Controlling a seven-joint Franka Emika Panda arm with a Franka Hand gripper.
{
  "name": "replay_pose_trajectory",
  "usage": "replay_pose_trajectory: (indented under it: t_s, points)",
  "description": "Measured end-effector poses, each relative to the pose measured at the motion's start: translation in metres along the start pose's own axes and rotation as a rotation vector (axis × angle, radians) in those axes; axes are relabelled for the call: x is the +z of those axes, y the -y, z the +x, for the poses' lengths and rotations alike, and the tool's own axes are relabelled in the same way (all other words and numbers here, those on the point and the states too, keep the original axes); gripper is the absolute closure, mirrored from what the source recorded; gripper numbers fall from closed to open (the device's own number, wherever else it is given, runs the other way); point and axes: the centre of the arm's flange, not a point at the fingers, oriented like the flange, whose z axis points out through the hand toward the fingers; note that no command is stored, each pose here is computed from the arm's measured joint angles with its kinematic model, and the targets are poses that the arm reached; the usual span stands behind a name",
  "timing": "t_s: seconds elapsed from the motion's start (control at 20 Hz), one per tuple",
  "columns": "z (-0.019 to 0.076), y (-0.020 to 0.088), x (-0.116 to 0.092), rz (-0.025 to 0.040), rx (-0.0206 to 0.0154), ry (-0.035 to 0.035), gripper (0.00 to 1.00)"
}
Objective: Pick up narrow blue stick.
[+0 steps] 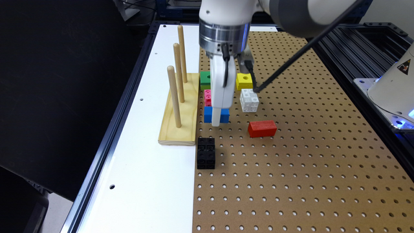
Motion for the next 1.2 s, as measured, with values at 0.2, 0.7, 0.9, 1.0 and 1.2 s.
replay_pose_trajectory:
  t_s: [0.2,0.7,0.9,1.0,1.2]
  points:
    - [-0.0013,0.0,-0.016,-0.0063,-0.0029,-0.0036,1.0]
    - [-0.0041,0.001,-0.058,-0.0061,-0.0078,-0.0234,1.0]
    - [-0.0077,-0.001,-0.087,-0.0105,-0.0094,-0.0329,1.0]
    - [-0.0088,-0.001,-0.092,-0.0111,-0.0103,-0.0353,1.0]
    - [-0.0088,0.0,-0.099,-0.0053,-0.0108,-0.042,1.0]
